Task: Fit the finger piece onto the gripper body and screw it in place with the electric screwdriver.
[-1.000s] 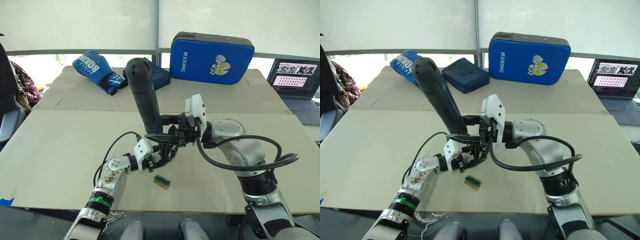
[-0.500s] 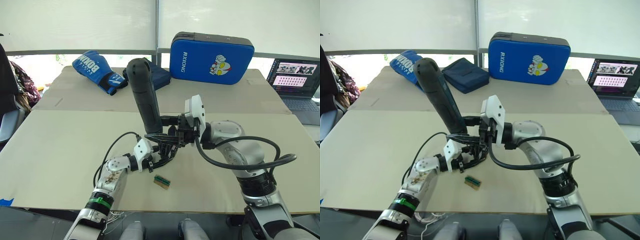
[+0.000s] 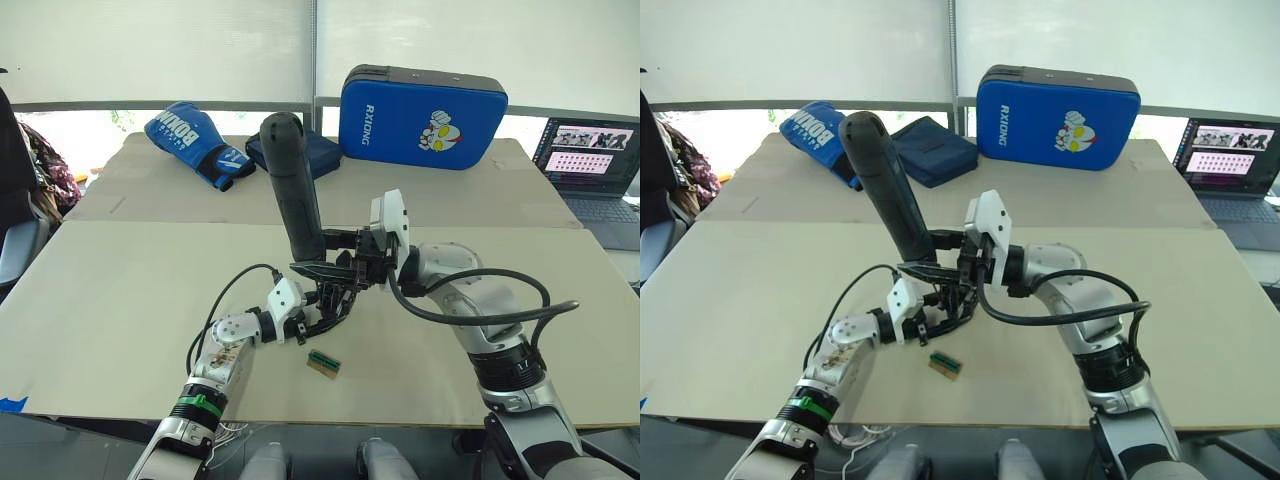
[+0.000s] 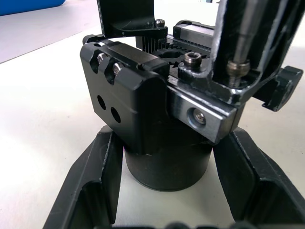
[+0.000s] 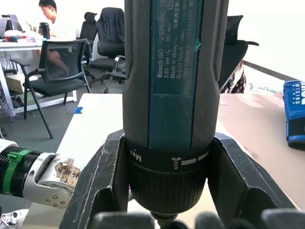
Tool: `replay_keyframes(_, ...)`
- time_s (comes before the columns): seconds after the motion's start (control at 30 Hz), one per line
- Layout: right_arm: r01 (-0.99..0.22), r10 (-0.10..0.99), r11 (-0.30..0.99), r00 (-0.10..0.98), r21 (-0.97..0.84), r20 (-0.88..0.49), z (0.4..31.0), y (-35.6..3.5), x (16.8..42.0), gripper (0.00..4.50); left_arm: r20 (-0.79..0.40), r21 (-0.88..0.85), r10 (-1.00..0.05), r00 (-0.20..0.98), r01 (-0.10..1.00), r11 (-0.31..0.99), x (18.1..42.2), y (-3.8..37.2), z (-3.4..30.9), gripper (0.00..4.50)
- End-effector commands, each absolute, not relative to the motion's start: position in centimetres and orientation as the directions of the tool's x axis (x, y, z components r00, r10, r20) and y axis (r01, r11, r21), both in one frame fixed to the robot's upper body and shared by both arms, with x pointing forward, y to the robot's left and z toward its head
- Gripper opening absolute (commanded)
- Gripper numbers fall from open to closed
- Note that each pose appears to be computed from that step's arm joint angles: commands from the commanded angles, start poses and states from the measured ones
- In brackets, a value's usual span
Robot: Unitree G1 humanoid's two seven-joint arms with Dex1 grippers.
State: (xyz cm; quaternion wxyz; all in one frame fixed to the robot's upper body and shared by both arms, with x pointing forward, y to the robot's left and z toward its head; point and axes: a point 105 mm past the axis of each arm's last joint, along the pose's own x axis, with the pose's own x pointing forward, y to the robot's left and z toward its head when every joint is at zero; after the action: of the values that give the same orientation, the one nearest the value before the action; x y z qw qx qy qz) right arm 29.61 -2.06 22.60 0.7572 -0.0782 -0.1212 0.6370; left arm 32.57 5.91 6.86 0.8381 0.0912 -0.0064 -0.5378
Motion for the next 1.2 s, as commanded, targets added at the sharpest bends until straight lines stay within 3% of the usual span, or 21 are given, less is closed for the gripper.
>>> replay_keyframes(0.03, -0.941, 0.977, 0.214, 0.201, -0.262, 0.075, 21.8, -2.6, 30.1, 1.89, -0.191, 0.076, -0.907, 0.374, 0.927, 0.366, 31.3, 5.5, 3.8, 2.26)
replay_keyframes(0.63, -0.945, 0.966, 0.257, 0.26, -0.201, 0.013, 18.6, -3.2, 30.9, 1.89, -0.192, 0.074, -0.906, 0.378, 0.926, 0.371, 31.4, 5.6, 3.9, 2.26)
replay_keyframes(1.2, -0.947, 0.968, 0.25, 0.251, -0.203, 0.021, 19.0, -3.1, 30.8, 1.89, -0.192, 0.077, -0.905, 0.38, 0.925, 0.372, 31.4, 5.6, 3.9, 2.26)
